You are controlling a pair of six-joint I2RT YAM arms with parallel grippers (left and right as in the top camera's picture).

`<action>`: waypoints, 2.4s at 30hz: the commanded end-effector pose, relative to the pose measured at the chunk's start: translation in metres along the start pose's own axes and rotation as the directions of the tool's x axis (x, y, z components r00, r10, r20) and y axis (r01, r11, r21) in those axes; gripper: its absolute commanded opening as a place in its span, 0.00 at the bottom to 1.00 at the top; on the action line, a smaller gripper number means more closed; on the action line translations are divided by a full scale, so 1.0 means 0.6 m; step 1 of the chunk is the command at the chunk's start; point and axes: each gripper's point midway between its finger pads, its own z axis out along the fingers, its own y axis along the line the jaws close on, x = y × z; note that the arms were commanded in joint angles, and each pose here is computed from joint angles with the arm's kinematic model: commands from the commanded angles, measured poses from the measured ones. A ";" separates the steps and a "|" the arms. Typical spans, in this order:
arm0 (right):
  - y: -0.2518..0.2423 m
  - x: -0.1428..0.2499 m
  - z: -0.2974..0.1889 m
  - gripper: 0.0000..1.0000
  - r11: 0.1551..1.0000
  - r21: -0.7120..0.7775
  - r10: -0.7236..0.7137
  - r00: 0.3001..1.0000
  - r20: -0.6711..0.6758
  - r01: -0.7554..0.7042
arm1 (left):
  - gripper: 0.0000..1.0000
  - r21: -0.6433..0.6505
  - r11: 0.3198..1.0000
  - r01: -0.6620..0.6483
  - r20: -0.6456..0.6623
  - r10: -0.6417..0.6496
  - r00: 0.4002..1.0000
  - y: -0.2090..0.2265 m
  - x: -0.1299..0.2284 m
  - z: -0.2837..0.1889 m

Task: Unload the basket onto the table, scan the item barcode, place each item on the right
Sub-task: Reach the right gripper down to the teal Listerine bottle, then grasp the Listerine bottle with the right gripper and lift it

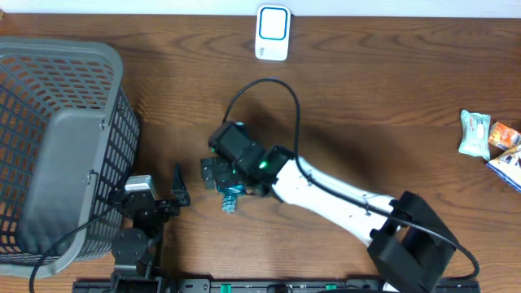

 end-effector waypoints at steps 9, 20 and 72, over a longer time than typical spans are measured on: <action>-0.062 0.044 0.103 0.99 0.973 0.231 -0.035 0.999 0.013 0.031 | 1.00 -0.026 1.000 0.002 -0.046 -0.004 0.999 0.009 0.028 0.002; -0.100 0.066 0.139 0.65 0.957 0.289 0.023 0.999 -0.030 -0.013 | 1.00 -0.026 1.000 0.002 -0.046 -0.004 0.999 0.009 0.028 0.002; -0.286 -0.011 -0.018 0.99 0.913 0.404 0.054 0.966 -0.254 0.055 | 1.00 -0.026 1.000 0.002 -0.046 -0.004 0.999 0.009 0.028 0.002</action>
